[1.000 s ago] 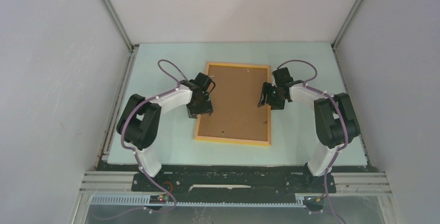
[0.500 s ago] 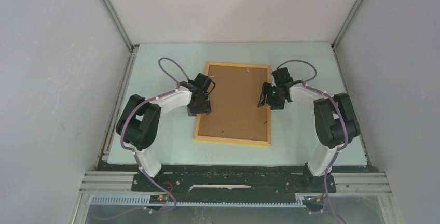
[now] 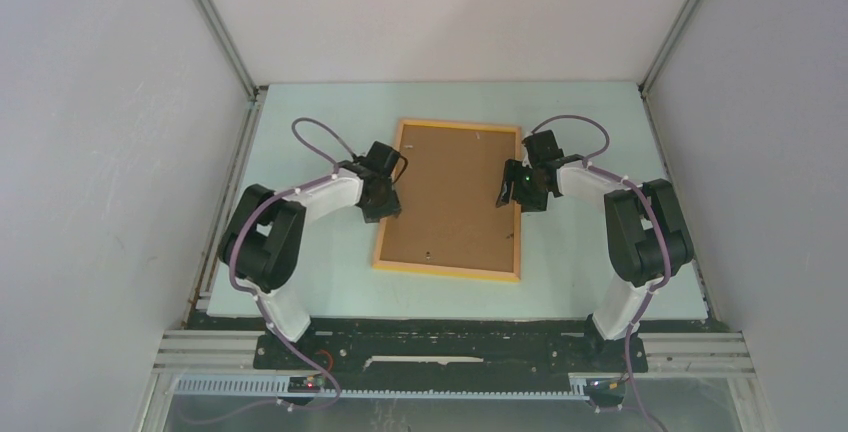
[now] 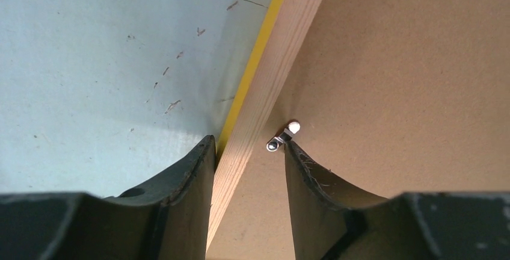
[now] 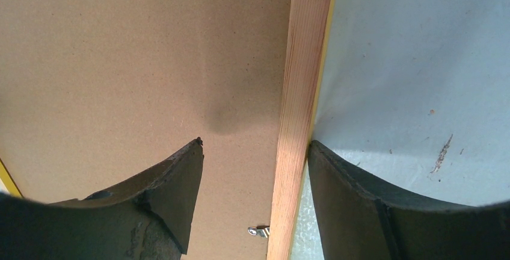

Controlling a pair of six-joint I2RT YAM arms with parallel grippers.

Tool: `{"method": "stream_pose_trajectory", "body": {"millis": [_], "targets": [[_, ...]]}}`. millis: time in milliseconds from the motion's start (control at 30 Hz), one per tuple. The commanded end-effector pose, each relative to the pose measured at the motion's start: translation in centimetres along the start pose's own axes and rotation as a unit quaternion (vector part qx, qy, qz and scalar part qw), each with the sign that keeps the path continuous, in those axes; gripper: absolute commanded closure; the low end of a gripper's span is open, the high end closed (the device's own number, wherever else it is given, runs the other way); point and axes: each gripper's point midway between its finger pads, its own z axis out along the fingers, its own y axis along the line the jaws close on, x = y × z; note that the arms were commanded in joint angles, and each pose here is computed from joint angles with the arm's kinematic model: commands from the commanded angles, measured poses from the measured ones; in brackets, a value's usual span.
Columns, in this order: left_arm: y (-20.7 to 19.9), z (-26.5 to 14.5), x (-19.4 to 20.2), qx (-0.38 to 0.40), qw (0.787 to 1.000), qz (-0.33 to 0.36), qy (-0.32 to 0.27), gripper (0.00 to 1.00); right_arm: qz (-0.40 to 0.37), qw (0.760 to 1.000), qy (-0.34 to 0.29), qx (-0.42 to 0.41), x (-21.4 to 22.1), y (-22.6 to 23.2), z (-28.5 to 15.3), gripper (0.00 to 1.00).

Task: Put the photo into the frame

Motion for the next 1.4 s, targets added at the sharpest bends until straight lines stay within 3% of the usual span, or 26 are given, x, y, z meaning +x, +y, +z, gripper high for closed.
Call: {"method": "stream_pose_trajectory", "body": {"millis": [0, 100, 200, 333, 467, 633, 667, 733, 867, 967, 1133, 1367], "targets": [[-0.4, 1.9, -0.7, 0.024, 0.997, -0.076, -0.022, 0.54, -0.012, 0.999, 0.019, -0.023, 1.3, 1.2, 0.6, 0.29], [-0.2, 2.3, -1.0, 0.026, 0.993, -0.114, -0.028, 0.56, -0.014, 0.999, 0.021, -0.021, 1.3, 1.2, 0.6, 0.29], [0.0, 2.6, -1.1, 0.043, 0.984, -0.169, -0.031, 0.63, -0.015, 0.999, 0.022, -0.019, 1.4, 1.2, 0.7, 0.29], [0.0, 3.0, -0.8, 0.055, 0.971, -0.232, -0.022, 0.87, -0.018, 0.999, 0.023, -0.019, 1.4, 1.3, 0.7, 0.29], [0.8, 2.8, -0.3, 0.046, 0.965, -0.259, -0.027, 0.99, -0.018, 0.999, 0.025, -0.018, 1.4, 1.3, 0.8, 0.29], [1.2, 1.6, 0.3, 0.057, 0.967, -0.248, -0.029, 1.0, -0.018, 0.999, 0.024, -0.015, 1.4, 1.2, 0.8, 0.29], [1.1, 1.3, 0.4, 0.064, 0.97, -0.234, -0.027, 0.98, -0.018, 0.999, 0.023, -0.015, 1.4, 1.2, 0.7, 0.29], [0.7, 0.4, 0.3, 0.085, 0.977, -0.191, -0.029, 0.83, -0.02, 0.999, 0.021, -0.016, 1.3, 1.4, 0.7, 0.29], [1.6, -2.3, -0.4, 0.099, 0.987, -0.102, -0.071, 0.3, -0.017, 1.0, 0.02, -0.016, 1.3, 1.3, 0.6, 0.28], [3.6, -3.4, 0.2, 0.069, 0.993, -0.067, -0.074, 0.08, -0.017, 1.0, 0.013, -0.011, 1.1, 1.1, 0.5, 0.28], [4.2, -4.2, 0.9, 0.066, 0.995, -0.037, -0.067, 0.0, -0.014, 1.0, 0.013, -0.011, 1.0, 1.0, 0.5, 0.28], [0.9, -4.1, -5.8, 0.035, 0.991, 0.107, -0.07, 0.0, -0.014, 1.0, 0.014, -0.013, 1.1, 1.0, 0.6, 0.28]]}}
